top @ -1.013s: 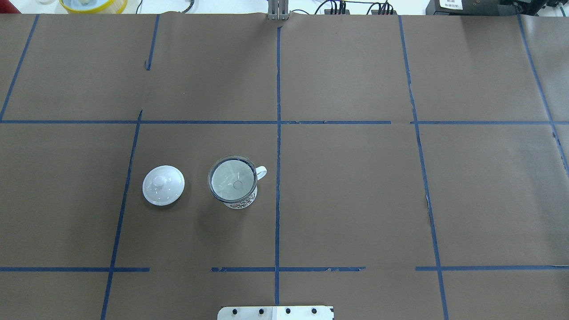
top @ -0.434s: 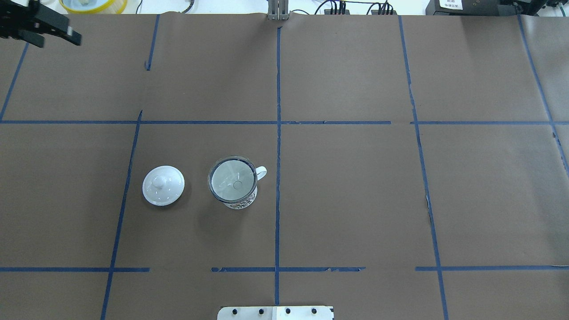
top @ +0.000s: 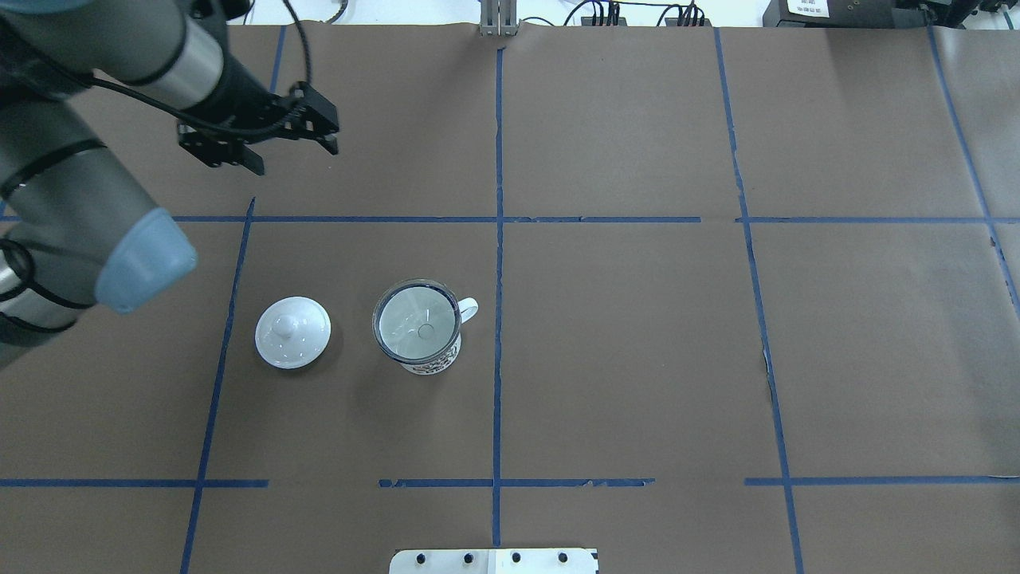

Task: Remove funnel from cup
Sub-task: 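Move the left gripper over the clear glass funnel in the white mug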

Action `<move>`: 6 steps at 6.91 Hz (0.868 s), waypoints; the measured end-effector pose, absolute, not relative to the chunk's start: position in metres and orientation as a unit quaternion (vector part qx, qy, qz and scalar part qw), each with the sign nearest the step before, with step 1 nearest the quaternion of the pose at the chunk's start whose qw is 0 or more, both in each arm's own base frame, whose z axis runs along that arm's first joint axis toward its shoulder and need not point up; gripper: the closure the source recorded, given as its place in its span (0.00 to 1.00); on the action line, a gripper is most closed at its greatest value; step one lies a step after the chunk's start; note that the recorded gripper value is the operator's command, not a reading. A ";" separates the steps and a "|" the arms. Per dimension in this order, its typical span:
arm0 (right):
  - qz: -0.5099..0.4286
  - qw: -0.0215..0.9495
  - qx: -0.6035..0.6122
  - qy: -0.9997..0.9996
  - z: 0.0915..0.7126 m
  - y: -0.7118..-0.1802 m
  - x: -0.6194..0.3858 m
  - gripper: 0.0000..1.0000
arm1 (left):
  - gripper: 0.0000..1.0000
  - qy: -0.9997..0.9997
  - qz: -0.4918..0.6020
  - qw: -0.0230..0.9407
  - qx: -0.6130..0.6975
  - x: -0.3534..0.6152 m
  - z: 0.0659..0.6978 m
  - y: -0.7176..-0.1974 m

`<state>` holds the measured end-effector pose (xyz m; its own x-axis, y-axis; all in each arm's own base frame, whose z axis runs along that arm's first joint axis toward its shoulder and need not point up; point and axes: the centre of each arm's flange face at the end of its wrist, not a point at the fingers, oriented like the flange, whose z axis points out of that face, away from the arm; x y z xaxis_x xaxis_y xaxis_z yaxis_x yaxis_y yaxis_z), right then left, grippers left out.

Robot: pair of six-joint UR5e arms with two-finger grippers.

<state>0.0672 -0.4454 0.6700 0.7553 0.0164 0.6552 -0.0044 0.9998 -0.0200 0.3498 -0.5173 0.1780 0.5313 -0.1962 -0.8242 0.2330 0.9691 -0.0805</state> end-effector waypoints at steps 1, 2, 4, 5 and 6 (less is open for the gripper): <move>0.006 0.937 -0.009 -0.350 0.670 -0.445 0.067 0.00 | 0.00 0.461 -0.140 0.876 -0.008 0.392 0.148 -0.497; 0.006 0.937 -0.009 -0.350 0.670 -0.445 0.067 0.00 | 0.00 0.451 -0.154 0.879 -0.024 0.433 0.129 -0.479; 0.006 0.937 -0.009 -0.350 0.670 -0.445 0.067 0.00 | 0.15 0.420 -0.163 0.892 -0.036 0.500 0.129 -0.449; 0.006 0.937 -0.009 -0.350 0.670 -0.445 0.067 0.00 | 0.38 0.413 -0.161 0.896 -0.040 0.515 0.132 -0.440; 0.006 0.937 -0.009 -0.350 0.670 -0.445 0.067 0.00 | 0.44 0.410 -0.158 0.897 -0.041 0.522 0.134 -0.436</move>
<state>0.0671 -0.4454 0.6700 0.7553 0.0164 0.6552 -0.0043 0.9998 -0.0200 0.5225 -0.4364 0.1343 0.6137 -0.3176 -0.7228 0.2502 0.9466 -0.2036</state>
